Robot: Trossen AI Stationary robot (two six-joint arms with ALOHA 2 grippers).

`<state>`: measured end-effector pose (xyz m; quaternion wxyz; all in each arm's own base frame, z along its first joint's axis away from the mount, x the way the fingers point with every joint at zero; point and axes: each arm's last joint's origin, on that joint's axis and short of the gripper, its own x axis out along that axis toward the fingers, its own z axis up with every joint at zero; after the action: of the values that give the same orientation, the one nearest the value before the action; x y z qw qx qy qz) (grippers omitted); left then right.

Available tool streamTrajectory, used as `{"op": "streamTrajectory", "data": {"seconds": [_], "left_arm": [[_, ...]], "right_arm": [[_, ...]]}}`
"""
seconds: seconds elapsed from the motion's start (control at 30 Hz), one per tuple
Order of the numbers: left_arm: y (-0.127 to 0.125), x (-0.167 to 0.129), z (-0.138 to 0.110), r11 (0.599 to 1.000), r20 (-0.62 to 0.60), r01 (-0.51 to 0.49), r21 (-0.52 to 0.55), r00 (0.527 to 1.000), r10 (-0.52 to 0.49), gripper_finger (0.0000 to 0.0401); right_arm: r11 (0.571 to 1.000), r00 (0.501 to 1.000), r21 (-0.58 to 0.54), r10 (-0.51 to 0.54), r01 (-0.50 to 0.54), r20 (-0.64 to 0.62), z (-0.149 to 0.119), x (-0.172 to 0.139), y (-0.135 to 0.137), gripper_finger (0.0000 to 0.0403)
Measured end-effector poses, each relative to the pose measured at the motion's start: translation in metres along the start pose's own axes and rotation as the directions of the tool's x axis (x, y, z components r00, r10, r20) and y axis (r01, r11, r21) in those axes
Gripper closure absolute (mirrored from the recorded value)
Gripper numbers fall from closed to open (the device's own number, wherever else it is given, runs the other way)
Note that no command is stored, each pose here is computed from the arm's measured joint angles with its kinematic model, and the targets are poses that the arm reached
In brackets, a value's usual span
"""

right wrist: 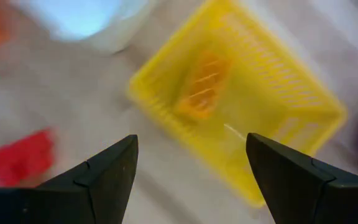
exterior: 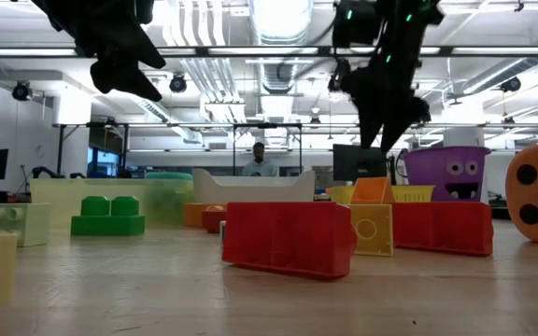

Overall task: Pick & Place Toys
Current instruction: Put the orange game piece into the yellow bin

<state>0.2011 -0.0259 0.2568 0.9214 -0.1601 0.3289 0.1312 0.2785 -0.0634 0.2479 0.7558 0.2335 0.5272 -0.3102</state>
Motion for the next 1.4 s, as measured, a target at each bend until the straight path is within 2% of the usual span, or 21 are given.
{"op": "streamTrajectory", "data": {"seconds": [0.17, 0.47, 0.63, 0.77, 0.97, 1.4], "left_arm": [[0.000, 0.000, 0.000, 1.000, 0.000, 0.000, 0.000, 1.000, 0.000, 0.0047], [0.000, 0.000, 0.000, 1.000, 0.001, 0.000, -0.027, 1.000, 0.000, 0.0047], [0.000, 0.000, 0.000, 1.000, 0.000, 0.000, -0.026, 1.000, 0.000, 0.0047], [0.000, 0.000, 0.000, 1.000, -0.001, -0.001, -0.026, 1.000, 0.001, 0.0047], [0.000, 0.000, 0.000, 1.000, -0.004, -0.002, -0.026, 1.000, 0.002, 0.0047], [0.000, 0.000, 0.000, 0.999, -0.005, -0.001, -0.044, 1.000, 0.001, 0.0047]], "right_arm": [[0.996, 0.998, -0.076, 0.054, -0.053, 0.014, -0.031, -0.013, 0.040, 0.0106], [0.998, 0.999, -0.053, 0.026, -0.024, 0.043, -0.074, -0.018, 0.098, 0.0106], [0.993, 0.999, -0.110, -0.028, 0.032, 0.036, -0.082, -0.018, 0.126, 0.0106], [0.990, 0.992, -0.065, -0.124, 0.126, 0.027, -0.085, -0.014, 0.141, 0.0106], [0.984, 0.989, -0.106, -0.140, 0.143, 0.040, -0.087, -0.010, 0.166, 0.0107], [0.936, 0.955, -0.210, -0.295, 0.283, -0.028, -0.091, 0.023, 0.181, 0.0107]]}}
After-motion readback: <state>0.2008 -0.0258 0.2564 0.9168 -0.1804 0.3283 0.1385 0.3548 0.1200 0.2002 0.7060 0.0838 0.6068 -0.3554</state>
